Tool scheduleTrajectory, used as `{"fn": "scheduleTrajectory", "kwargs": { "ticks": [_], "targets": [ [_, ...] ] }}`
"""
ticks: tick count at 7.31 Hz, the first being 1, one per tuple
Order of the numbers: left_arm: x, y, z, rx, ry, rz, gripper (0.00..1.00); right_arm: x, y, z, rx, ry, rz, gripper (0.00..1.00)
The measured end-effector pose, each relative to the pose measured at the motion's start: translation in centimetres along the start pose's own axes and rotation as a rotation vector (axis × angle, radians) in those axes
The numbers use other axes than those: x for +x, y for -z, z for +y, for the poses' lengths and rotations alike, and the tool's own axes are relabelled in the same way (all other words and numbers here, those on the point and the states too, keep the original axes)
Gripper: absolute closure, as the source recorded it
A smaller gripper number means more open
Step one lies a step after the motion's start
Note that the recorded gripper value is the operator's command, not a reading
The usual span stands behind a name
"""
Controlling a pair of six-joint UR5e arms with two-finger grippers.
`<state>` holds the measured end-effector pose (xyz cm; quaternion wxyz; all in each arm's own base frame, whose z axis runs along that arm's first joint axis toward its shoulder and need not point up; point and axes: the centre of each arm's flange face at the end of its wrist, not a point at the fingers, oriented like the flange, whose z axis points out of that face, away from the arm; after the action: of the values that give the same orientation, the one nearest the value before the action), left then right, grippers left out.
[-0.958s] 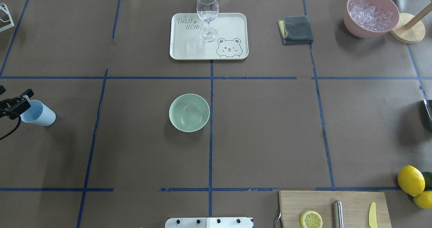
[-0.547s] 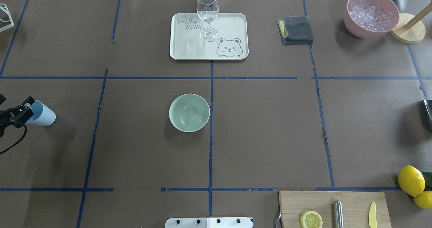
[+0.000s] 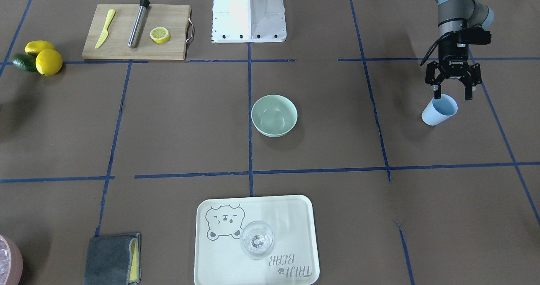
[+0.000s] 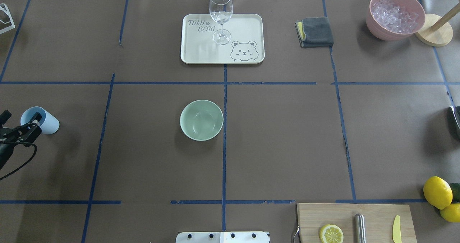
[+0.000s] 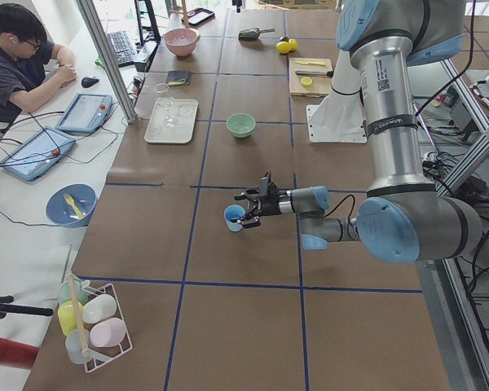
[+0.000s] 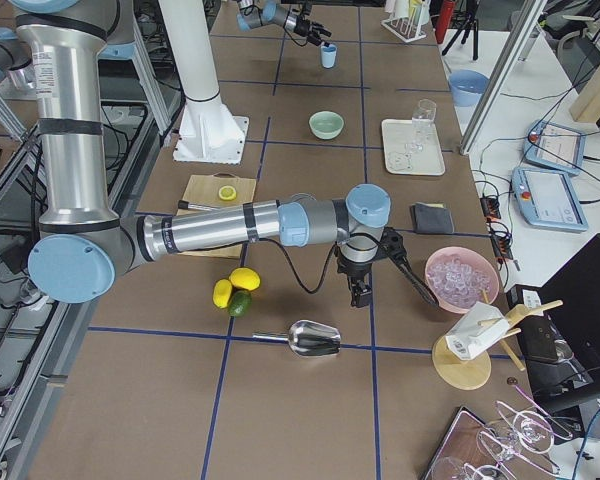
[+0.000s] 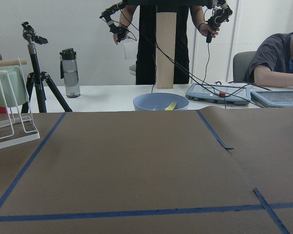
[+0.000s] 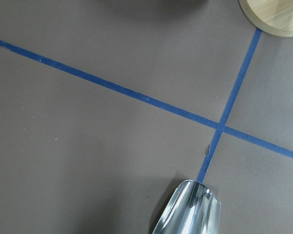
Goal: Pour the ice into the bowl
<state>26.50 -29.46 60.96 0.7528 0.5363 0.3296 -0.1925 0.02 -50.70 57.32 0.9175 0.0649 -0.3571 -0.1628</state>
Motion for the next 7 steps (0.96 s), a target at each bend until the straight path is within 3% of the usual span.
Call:
{"fn": "scheduleTrajectory", "kwargs": {
  "ticks": [7],
  "targets": [
    [1.4,-1.9,5.7,-0.001,-0.027,-0.006,0.00,0.2,0.0,0.0,-0.001,-0.002,0.003,0.00]
  ]
}}
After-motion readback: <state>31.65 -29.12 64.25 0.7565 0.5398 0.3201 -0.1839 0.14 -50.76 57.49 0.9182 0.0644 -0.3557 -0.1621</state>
